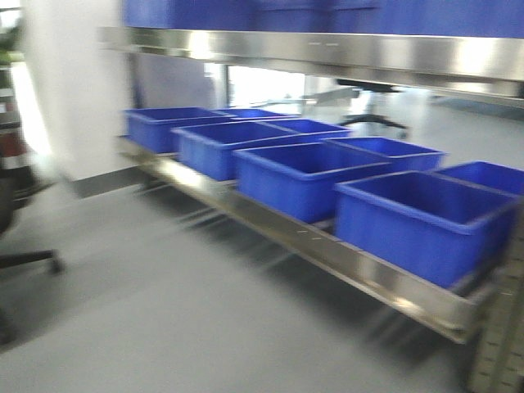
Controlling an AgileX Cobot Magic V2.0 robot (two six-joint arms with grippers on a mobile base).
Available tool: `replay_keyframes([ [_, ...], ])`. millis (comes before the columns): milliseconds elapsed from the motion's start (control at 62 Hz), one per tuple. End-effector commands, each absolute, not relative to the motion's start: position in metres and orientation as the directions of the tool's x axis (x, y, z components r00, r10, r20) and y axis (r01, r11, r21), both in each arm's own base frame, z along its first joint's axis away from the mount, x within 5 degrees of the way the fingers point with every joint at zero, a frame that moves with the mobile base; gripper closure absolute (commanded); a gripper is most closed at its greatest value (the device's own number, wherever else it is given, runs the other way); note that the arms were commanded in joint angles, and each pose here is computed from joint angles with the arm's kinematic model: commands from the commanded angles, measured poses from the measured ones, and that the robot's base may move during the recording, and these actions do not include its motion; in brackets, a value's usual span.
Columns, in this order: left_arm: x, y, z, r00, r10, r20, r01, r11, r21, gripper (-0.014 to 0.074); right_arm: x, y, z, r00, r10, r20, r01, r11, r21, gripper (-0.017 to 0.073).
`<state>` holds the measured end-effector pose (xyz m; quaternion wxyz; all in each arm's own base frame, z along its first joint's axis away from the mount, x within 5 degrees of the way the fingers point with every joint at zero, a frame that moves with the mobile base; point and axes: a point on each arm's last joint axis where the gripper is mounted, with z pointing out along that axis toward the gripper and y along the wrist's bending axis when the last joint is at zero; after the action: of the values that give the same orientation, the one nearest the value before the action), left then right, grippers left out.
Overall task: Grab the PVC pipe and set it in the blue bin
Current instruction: 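Drive the base up to the steel shelf of blue bins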
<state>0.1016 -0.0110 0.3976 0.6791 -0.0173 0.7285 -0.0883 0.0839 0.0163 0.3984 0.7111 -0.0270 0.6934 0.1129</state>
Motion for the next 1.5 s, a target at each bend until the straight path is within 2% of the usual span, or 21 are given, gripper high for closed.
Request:
replay_keyframes([
  [0,0.0997,-0.0104,0.4012,-0.04,-0.154,-0.987,0.096,0.983,-0.157,0.0704,0.0833,0.0161,0.4003,0.042,0.11,-0.993,-0.199,0.975,0.099,0.0728],
  [1483,0.0997,-0.0104,0.4012,-0.04,-0.154,-0.987,0.096,0.983,-0.157,0.0704,0.0833,0.0161,0.4003,0.042,0.11,-0.993,-0.199,0.975,0.099,0.0728],
])
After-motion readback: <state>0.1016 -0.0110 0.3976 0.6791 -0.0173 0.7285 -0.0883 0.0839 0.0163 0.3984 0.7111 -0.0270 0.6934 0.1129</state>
